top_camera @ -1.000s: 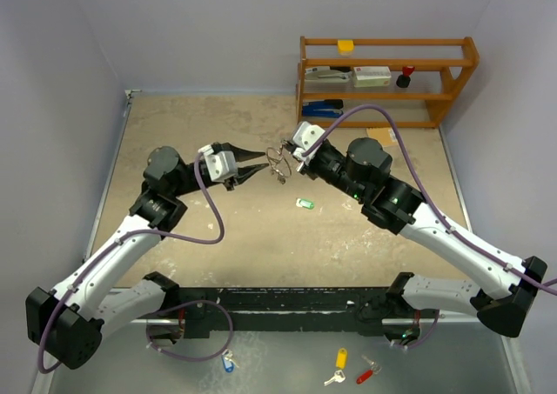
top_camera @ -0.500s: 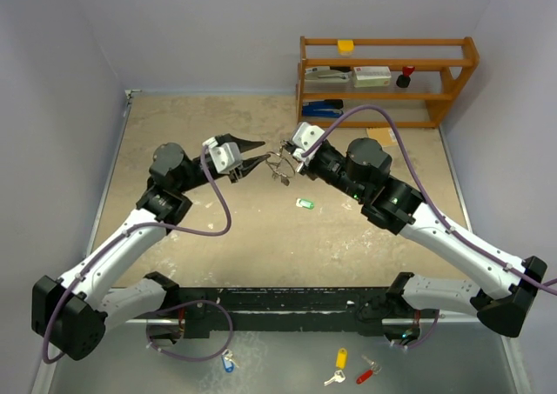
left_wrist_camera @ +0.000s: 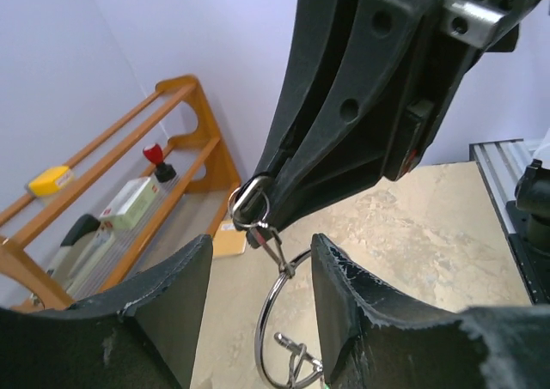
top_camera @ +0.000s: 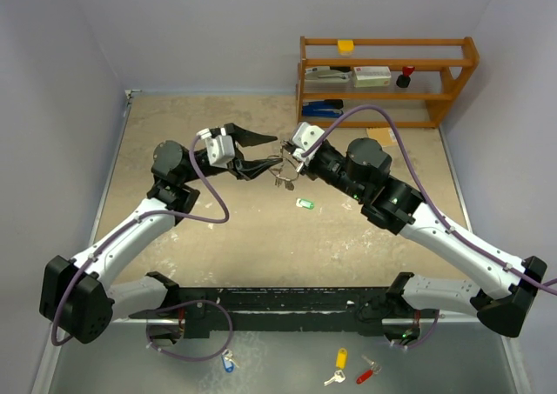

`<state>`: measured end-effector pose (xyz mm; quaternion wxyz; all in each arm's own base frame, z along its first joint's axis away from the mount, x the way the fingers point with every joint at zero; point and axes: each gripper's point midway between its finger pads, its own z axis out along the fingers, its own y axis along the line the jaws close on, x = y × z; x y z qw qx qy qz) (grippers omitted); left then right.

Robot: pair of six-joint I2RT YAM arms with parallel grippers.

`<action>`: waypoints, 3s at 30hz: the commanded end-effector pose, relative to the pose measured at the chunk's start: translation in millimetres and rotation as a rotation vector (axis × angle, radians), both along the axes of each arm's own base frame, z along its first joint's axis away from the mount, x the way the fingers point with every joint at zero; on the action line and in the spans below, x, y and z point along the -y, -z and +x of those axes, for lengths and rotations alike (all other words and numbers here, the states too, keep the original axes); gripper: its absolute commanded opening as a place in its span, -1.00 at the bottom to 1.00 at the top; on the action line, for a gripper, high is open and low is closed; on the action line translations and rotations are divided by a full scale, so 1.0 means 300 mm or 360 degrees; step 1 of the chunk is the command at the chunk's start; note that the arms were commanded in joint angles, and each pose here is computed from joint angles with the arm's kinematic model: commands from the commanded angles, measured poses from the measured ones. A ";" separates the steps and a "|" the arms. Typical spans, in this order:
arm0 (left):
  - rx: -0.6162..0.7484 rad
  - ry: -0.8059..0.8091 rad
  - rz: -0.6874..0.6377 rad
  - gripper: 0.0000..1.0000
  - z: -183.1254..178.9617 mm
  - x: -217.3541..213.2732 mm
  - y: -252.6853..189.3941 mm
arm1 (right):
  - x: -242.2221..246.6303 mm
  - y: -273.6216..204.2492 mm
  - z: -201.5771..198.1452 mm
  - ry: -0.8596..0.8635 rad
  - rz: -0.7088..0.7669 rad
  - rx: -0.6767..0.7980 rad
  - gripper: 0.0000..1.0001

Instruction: Remove the keys from the keyring

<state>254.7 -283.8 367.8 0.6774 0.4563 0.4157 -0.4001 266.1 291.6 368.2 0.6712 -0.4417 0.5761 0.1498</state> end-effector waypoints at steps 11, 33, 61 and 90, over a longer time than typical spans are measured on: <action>0.0004 0.0160 -0.0093 -0.06 -0.035 0.020 -0.047 | 0.000 -0.088 -0.029 -0.0044 0.0122 0.0077 -1.00; -0.0083 0.0109 -0.0021 -0.16 0.019 0.036 0.029 | -0.001 -0.090 -0.031 -0.0052 0.0124 0.0086 -1.00; -0.0117 0.0066 0.0055 -0.80 0.038 0.035 0.090 | 0.007 -0.098 -0.024 -0.0026 0.0127 0.0105 -1.00; -0.0054 0.0114 -0.0031 -1.00 0.007 0.031 0.021 | 0.001 -0.089 -0.026 -0.0037 0.0123 0.0087 -1.00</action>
